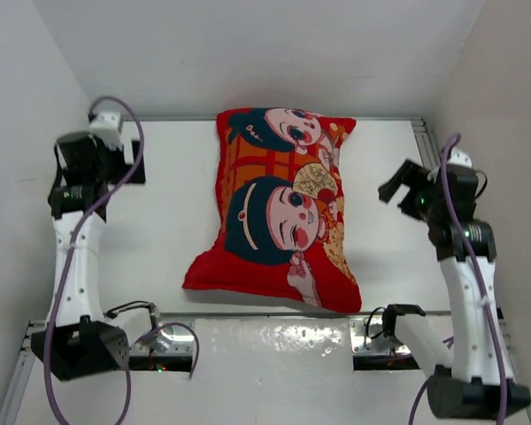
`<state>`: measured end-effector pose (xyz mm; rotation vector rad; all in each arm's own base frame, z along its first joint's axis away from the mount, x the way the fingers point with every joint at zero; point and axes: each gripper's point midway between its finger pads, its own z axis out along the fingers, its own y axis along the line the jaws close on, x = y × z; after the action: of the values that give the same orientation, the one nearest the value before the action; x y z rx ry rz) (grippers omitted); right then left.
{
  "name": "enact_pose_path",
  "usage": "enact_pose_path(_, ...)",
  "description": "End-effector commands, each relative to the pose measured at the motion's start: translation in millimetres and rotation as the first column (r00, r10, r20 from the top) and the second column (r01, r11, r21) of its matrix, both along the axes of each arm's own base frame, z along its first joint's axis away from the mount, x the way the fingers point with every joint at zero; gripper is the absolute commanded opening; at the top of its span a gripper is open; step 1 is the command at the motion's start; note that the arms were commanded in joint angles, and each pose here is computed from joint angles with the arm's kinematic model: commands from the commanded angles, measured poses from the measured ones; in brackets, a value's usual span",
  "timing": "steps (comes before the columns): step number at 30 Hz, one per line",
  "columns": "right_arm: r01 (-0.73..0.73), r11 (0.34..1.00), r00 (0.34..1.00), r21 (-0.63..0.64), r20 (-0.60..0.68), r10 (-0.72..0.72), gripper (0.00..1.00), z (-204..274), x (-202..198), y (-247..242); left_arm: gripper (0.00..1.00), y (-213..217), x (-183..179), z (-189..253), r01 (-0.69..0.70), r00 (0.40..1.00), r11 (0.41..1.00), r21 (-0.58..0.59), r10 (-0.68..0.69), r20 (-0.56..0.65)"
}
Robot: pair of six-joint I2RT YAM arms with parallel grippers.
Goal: Put the pillow into the pillowcase
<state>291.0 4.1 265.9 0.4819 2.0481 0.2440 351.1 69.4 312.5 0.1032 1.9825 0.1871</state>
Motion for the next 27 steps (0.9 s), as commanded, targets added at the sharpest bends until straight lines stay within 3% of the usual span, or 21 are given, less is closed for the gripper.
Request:
enact_pose_path(1,0.052,0.999,0.981,0.004,-0.190,-0.050,0.99,-48.0,-59.8,-4.5,1.00,3.1,-46.5,-69.4,-0.002,0.978,0.999,0.042,0.010,-0.207)
enact_pose_path(5,0.117,0.988,0.953,0.104,-0.291,-0.083,0.99,-68.7,-98.3,6.6,1.00,0.8,-84.4,-91.2,0.042,0.962,0.993,0.108,-0.011,-0.272)
enact_pose_path(9,0.180,0.961,0.894,0.209,-0.443,-0.072,0.99,-103.4,-144.2,25.9,1.00,15.6,-124.2,-118.2,-0.013,0.933,0.980,0.200,0.084,-0.351)
enact_pose_path(17,0.166,0.963,0.936,0.212,-0.341,-0.086,0.99,-93.0,-177.9,26.4,1.00,15.6,-175.0,-151.6,-0.012,0.918,0.963,0.270,0.117,-0.378)
enact_pose_path(27,0.161,0.972,0.916,0.169,-0.391,-0.084,0.99,-92.2,-202.5,23.6,1.00,15.3,-176.2,-151.2,-0.019,0.921,0.963,0.268,0.122,-0.371)
